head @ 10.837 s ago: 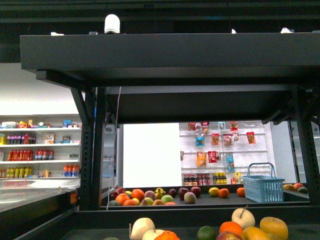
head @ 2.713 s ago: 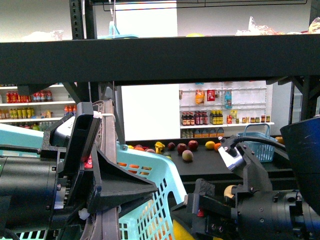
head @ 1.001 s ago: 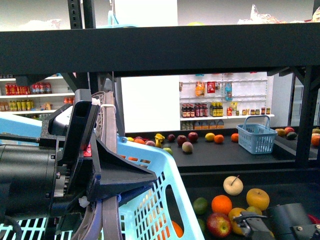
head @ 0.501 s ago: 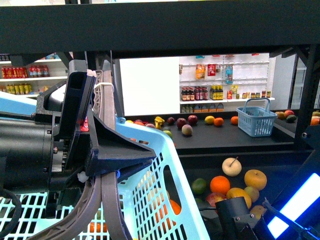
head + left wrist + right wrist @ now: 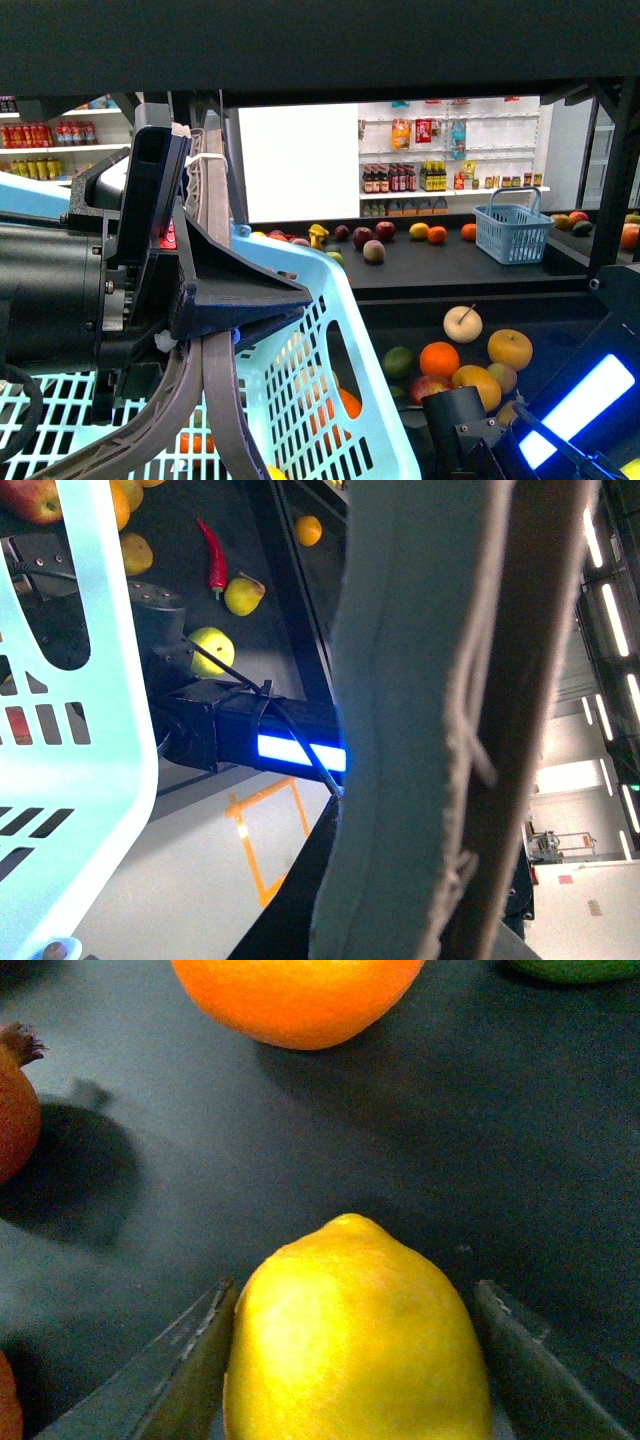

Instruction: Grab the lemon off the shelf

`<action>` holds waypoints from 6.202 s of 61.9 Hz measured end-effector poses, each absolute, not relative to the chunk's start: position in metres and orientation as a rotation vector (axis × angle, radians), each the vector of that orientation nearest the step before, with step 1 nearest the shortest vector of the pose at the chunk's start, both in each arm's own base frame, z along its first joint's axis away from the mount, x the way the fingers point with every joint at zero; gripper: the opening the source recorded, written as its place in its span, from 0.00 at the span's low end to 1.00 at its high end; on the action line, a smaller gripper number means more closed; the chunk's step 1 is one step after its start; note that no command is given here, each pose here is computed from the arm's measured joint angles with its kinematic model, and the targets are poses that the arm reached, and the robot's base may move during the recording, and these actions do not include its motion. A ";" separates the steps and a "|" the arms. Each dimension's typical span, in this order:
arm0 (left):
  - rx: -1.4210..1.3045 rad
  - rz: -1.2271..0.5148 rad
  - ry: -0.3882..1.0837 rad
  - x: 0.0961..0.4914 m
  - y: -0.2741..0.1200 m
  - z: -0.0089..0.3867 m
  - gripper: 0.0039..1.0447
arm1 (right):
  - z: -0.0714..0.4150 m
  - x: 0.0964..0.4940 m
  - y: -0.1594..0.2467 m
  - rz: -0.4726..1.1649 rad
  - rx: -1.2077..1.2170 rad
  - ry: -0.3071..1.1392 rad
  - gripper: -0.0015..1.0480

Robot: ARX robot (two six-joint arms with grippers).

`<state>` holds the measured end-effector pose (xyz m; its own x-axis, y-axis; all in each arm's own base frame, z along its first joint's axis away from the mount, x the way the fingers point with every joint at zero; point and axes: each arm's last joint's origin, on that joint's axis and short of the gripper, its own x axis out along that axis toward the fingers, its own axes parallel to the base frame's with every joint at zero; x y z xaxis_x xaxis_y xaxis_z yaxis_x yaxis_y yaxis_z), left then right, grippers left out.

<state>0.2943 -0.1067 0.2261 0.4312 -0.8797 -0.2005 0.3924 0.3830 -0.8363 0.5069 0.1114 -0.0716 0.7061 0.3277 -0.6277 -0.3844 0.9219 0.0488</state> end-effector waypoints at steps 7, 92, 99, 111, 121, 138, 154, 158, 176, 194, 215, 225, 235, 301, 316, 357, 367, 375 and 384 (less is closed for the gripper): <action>-0.798 -0.908 0.723 0.294 -0.107 0.226 0.09 | -0.072 0.507 0.111 0.398 -0.086 0.684 0.58; -0.798 -0.908 0.723 0.294 -0.107 0.226 0.09 | 0.215 0.367 0.085 0.515 0.436 0.318 0.56; -0.798 -0.908 0.723 0.294 -0.107 0.226 0.09 | 0.223 0.357 0.106 0.584 0.448 0.320 0.56; -0.798 -0.908 0.723 0.294 -0.107 0.226 0.09 | 0.220 0.351 0.127 0.642 0.451 0.347 0.56; -0.798 -0.908 0.723 0.294 -0.107 0.226 0.09 | 0.213 0.355 0.140 0.661 0.463 0.375 0.56; -0.798 -0.904 0.721 0.295 -0.106 0.226 0.08 | 0.205 0.359 0.160 0.668 0.462 0.418 0.56; -0.802 -0.894 0.714 0.295 -0.104 0.227 0.08 | 0.206 0.362 0.161 0.647 0.445 0.404 0.82; -0.802 -0.895 0.713 0.295 -0.104 0.228 0.08 | 0.207 0.363 0.159 0.644 0.446 0.400 0.89; -0.808 -0.905 0.722 0.294 -0.106 0.228 0.08 | 0.214 0.363 0.151 0.657 0.468 0.398 0.93; -0.810 -0.904 0.724 0.293 -0.106 0.228 0.08 | 0.276 0.351 0.085 0.394 0.352 0.189 0.93; -0.811 -0.905 0.725 0.293 -0.106 0.228 0.08 | 0.253 0.246 0.010 -0.005 0.117 0.160 0.93; -0.811 -0.904 0.725 0.293 -0.106 0.228 0.08 | 0.229 0.186 0.001 -0.091 0.060 0.201 0.93; -0.811 -0.905 0.725 0.293 -0.106 0.228 0.08 | 0.221 0.143 -0.001 -0.155 0.035 0.184 0.93; -0.810 -0.906 0.725 0.293 -0.106 0.228 0.08 | 0.168 0.097 0.000 0.002 0.003 -0.005 0.03; -0.810 -0.905 0.725 0.293 -0.106 0.228 0.08 | 0.168 0.097 0.000 0.002 0.002 -0.007 0.18; -1.297 -0.263 -0.003 0.318 -0.014 0.258 0.07 | 0.168 0.097 0.000 0.002 0.002 -0.008 0.93; -1.419 -0.200 -0.203 0.324 0.029 0.272 0.07 | 0.168 0.097 0.000 0.002 0.003 -0.008 0.93; -1.457 -0.165 -0.312 0.333 0.062 0.276 0.07 | 0.168 0.097 0.000 0.002 0.003 -0.008 0.93; -1.472 -0.182 -0.316 0.341 0.091 0.266 0.07 | 0.168 0.097 0.000 0.002 0.003 -0.008 0.93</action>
<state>0.3415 0.0906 0.2660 0.9453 0.0717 0.3181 0.3109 0.0955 -0.9456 0.0971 0.0002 0.1681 1.0000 0.0023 0.0078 -0.0023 1.0000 0.0029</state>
